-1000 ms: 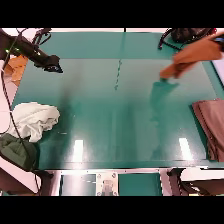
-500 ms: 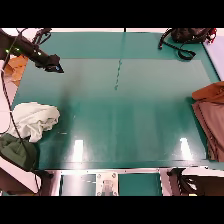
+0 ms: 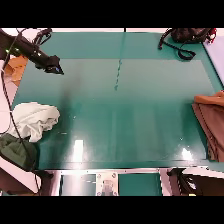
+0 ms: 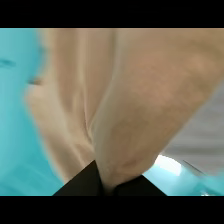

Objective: Fold the shirts.

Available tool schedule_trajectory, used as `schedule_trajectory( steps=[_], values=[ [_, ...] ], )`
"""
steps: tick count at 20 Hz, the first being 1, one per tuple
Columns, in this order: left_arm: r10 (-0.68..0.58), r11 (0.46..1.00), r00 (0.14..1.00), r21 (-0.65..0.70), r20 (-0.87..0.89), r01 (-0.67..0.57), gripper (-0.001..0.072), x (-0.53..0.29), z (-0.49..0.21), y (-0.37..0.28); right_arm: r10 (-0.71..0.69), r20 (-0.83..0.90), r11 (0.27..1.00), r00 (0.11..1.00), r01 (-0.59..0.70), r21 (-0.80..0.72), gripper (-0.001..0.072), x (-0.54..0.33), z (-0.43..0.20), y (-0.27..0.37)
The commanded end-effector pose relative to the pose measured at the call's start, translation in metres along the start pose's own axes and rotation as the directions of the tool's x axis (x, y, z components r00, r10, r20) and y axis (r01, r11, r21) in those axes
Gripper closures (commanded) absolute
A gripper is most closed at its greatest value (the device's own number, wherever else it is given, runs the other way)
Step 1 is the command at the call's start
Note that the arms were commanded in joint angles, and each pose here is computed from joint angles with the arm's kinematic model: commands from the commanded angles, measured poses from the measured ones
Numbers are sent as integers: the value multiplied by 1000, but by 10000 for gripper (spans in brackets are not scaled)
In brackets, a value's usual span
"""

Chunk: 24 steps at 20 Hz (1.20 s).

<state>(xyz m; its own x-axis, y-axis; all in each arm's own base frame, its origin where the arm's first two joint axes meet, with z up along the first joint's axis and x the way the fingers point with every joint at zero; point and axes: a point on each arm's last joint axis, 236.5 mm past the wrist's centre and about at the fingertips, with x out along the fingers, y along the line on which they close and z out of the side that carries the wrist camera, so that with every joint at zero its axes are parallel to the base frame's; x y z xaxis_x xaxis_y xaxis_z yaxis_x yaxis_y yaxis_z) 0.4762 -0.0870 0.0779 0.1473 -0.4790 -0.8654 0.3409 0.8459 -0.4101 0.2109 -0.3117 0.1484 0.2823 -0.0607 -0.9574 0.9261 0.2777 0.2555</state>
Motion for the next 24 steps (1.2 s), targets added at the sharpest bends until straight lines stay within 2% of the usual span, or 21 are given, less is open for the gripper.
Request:
schedule_trajectory(
  steps=[1, 6, 7, 8, 9, 11, 12, 13, 14, 16, 18, 20, 24],
  values=[
    [-10, 1000, 1000, 3, -10, 10, 685, 0, -2, -3, -252, -94, 964, 963, 259, 64, 691, 13, -21, -66],
    [-13, 1000, 1000, 2, -20, 13, 685, 0, -5, -3, -414, -295, 896, 861, 443, 38, 689, 72, -66, -124],
    [-14, 1000, 1000, 3, -21, 14, 685, 0, -5, -4, -437, -339, 882, 833, 471, 22, 585, 84, -79, -134],
    [-15, 1000, 1000, 3, -23, 15, 686, 0, -5, -4, -451, -386, 871, 805, 491, 6, 313, 93, -93, -142],
    [-17, 1000, 1000, 3, -23, 17, 686, 0, -5, -4, -452, -424, 868, 785, 497, -6, 131, 100, -103, -145],
    [-38, 999, 999, 4, -22, 38, 686, 0, -5, -9, -436, -462, 871, 772, 490, -3, 134, 104, -110, -135],
    [-46, 999, 999, 6, -19, 46, 686, -1, -5, -12, -417, -449, 888, 791, 460, -14, 163, 105, -105, -117],
    [-47, 999, 999, 8, -9, 47, 686, -3, -3, -13, -377, -409, 917, 831, 397, -39, 297, 107, -96, -89],
    [-38, 999, 999, 5, 11, 38, 687, -7, 0, -14, -337, -353, 941, 873, 329, -83, 476, 108, -86, -58],
    [-2, 1000, 998, -3, 62, 2, 688, -22, 7, -16, -232, -225, 956, 946, 179, -233, 693, 110, -74, 20],
    [25, 999, 996, -25, 84, -23, 688, -36, 5, -20, -110, -144, 913, 983, 43, -405, 692, 112, -86, 102],
    [23, 999, 997, -49, 72, -20, 687, -42, -8, -28, -44, -145, 831, 988, -44, -554, 694, 119, -126, 162],
    [31, 992, 999, -120, 19, -29, 688, -36, -58, -36, -61, -209, 619, 976, -128, -775, 694, 138, -233, 203]
  ],
)
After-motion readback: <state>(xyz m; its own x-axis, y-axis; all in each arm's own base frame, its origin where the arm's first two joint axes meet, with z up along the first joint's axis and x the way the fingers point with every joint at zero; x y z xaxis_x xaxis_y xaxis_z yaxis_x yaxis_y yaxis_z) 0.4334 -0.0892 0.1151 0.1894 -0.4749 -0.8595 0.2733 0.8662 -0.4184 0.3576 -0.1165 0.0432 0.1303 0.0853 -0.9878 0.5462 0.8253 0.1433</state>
